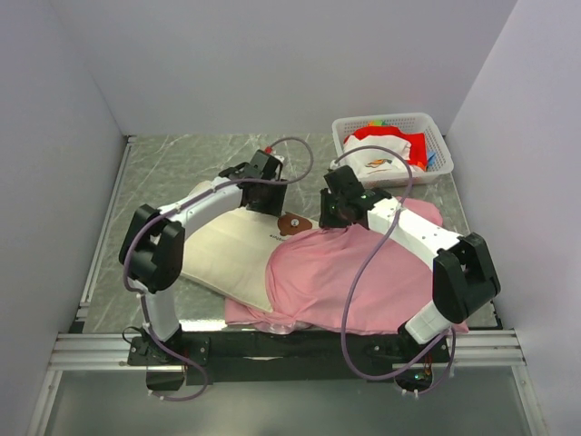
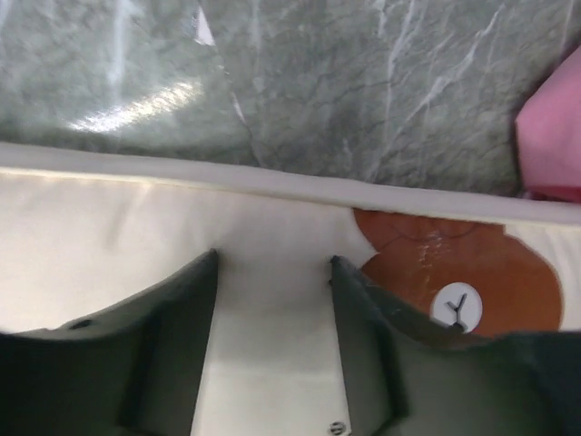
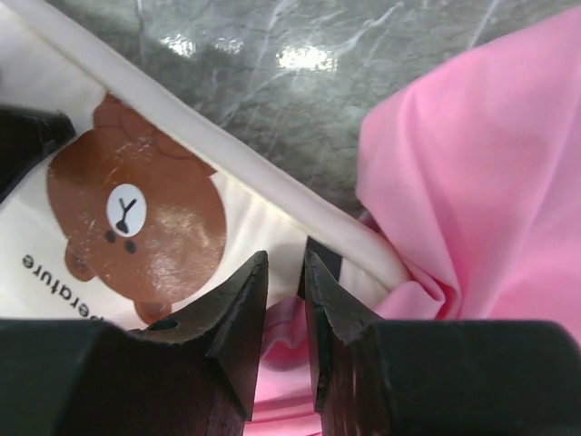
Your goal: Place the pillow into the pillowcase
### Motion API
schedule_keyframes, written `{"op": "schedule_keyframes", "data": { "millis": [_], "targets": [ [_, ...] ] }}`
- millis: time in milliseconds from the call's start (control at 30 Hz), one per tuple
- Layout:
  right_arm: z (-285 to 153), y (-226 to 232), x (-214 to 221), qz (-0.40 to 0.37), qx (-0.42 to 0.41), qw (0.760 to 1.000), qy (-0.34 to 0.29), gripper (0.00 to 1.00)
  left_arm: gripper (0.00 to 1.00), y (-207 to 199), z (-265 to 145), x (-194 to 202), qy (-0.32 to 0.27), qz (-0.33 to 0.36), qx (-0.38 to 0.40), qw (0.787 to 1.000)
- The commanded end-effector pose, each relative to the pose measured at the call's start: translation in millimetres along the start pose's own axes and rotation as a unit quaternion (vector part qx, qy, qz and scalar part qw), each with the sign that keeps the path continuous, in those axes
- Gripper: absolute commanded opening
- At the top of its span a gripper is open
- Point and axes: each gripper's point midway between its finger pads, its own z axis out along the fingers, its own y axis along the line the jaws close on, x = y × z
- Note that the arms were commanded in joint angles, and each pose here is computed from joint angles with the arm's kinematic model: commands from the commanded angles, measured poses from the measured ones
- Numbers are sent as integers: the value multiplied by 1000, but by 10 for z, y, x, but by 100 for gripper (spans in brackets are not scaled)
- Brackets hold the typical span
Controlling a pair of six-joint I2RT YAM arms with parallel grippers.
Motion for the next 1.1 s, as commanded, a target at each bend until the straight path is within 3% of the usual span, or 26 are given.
{"op": "schedule_keyframes", "data": {
  "millis": [0, 33, 200, 367, 467, 567, 633, 667, 700, 733, 767, 800, 833, 1000, 1067],
  "targets": [
    [-64, 145, -134, -2, -35, 999, -18, 30, 39, -187, 148, 227, 39, 34, 20, 998],
    [-55, 177, -182, -3, -37, 999, -19, 31, 1, -229, 163, 256, 41, 35, 22, 998],
    [-69, 249, -380, -16, -34, 999, -24, 24, 1, -329, -2, 152, 4, 28, 40, 999],
    [-34, 364, -515, -19, -43, 999, -20, 3, 1, -444, -432, -115, -57, 22, 72, 996],
    [-75, 457, -654, -19, -52, 998, -28, 2, 1, -500, -584, -180, -73, 20, 89, 993],
    [-121, 402, -705, -23, -30, 999, -28, 8, 1, -463, -663, -211, -83, 10, 79, 993],
    [-192, 286, -674, -21, -8, 999, -38, 18, 1, -410, -685, -216, -90, 0, 67, 994],
    [-215, 281, -662, -16, -11, 999, -42, 31, 1, -394, -673, -183, -87, -4, 66, 994],
    [-257, 237, -571, -14, -12, 999, -40, 34, 1, -319, -651, -184, -88, -14, 46, 995],
    [-276, 258, -519, -14, -22, 999, -36, 38, 6, -278, -627, -161, -78, -20, 40, 996],
    [-271, 251, -465, -14, -24, 999, -31, 44, 22, -228, -597, -94, -55, -22, 26, 998],
    [-262, 236, -360, -16, -24, 999, -22, 45, 42, -178, -583, -81, -49, -35, 10, 998],
    [-259, 214, -317, -17, -20, 999, -19, 45, 76, -56, -569, -101, -56, -43, -26, 997],
    [-245, 111, -166, -12, -13, 1000, -18, 48, 98, 270, -435, 20, -68, -155, -128, 977],
    [-222, 116, -171, -12, -15, 1000, -21, 49, 99, 360, -264, 43, -71, -186, -158, 967]
  ]
}}
